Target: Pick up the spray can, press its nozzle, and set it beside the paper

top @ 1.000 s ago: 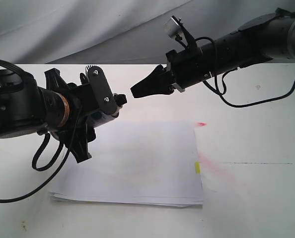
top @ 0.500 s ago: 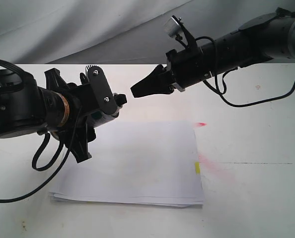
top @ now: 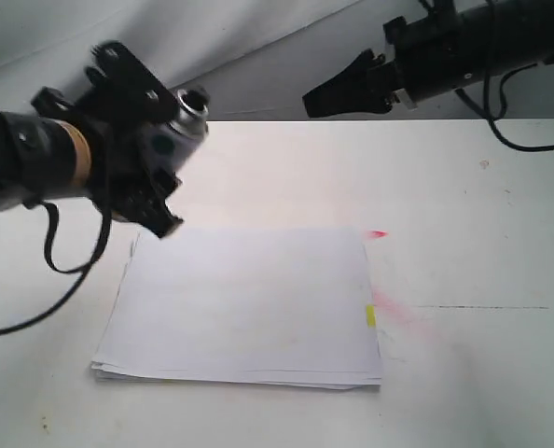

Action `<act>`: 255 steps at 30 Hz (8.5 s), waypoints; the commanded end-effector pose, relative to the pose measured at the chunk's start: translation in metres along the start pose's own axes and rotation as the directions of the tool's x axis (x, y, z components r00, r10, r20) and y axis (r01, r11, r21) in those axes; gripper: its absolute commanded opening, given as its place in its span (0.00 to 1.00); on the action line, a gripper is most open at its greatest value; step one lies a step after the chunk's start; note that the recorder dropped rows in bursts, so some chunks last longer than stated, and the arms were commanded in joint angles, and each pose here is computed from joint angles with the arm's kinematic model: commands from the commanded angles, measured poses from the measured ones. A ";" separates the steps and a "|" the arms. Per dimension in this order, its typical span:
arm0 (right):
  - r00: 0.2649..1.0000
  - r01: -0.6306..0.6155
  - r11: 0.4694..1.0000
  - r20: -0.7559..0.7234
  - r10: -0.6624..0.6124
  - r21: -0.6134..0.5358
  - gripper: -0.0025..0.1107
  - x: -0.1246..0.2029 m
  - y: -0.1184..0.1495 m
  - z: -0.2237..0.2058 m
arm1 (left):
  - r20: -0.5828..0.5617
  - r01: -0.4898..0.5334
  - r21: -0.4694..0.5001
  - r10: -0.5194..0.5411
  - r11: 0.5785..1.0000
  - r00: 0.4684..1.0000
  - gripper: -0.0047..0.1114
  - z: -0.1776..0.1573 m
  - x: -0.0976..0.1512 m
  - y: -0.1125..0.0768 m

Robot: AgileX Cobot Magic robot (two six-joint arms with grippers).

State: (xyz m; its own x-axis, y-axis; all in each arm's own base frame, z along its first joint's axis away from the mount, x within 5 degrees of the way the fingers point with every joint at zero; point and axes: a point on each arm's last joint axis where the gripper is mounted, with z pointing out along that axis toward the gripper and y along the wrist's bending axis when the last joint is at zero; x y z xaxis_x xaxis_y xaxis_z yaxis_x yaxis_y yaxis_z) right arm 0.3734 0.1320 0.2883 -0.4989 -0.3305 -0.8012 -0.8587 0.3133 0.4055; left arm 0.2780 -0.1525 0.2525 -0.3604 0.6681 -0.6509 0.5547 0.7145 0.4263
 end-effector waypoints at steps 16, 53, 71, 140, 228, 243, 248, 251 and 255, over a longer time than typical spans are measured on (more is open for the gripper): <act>1.000 0.005 0.999 0.010 -0.005 0.032 0.02 -0.007 0.008 -0.022 | 0.310 0.552 0.029 -0.533 0.833 0.787 0.04 -0.043 -0.007 0.074; 1.000 0.006 0.999 0.007 -0.006 0.032 0.02 -0.007 0.009 -0.021 | 0.348 0.607 0.107 -0.601 0.787 0.719 0.04 0.123 0.085 0.087; 1.000 0.007 0.999 0.004 -0.007 0.033 0.02 -0.007 0.008 -0.021 | 0.375 0.554 0.143 -0.564 0.820 0.736 0.04 0.164 0.116 0.062; 0.999 -0.032 0.999 0.003 0.032 0.033 0.02 -0.006 0.008 -0.021 | 0.450 0.506 -0.153 -0.396 0.849 0.801 0.68 -0.047 0.018 0.133; 0.851 -0.030 0.849 0.459 -0.255 0.528 0.02 0.198 0.212 -0.079 | 0.648 0.637 -0.015 -0.477 0.771 0.593 0.04 -0.146 0.184 -0.025; 0.846 -0.149 0.771 0.483 -0.225 0.620 0.02 0.199 0.200 -0.088 | 0.648 0.637 -0.015 -0.477 0.771 0.593 0.04 -0.146 0.184 -0.025; 0.863 -0.267 0.616 0.468 -0.189 0.741 0.02 0.206 0.185 -0.100 | 0.648 0.637 -0.015 -0.477 0.771 0.593 0.04 -0.146 0.184 -0.025; 0.870 -0.359 0.536 0.482 -0.105 0.764 0.02 0.215 0.178 -0.105 | 0.648 0.637 -0.015 -0.477 0.771 0.593 0.04 -0.146 0.184 -0.025; 0.886 -0.307 0.440 0.422 -0.191 0.844 0.02 0.215 0.174 -0.114 | 0.648 0.637 -0.015 -0.477 0.771 0.593 0.04 -0.146 0.184 -0.025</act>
State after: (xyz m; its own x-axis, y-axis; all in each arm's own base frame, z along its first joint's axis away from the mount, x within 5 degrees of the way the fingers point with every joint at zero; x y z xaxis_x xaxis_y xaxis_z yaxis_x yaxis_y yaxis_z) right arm 0.1039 0.0166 0.2372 -0.2589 0.0728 -0.9632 -0.1348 0.9847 0.1106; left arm 0.0891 -0.0168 0.2143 -0.0005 -0.0717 -0.9974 0.1857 0.9801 -0.0705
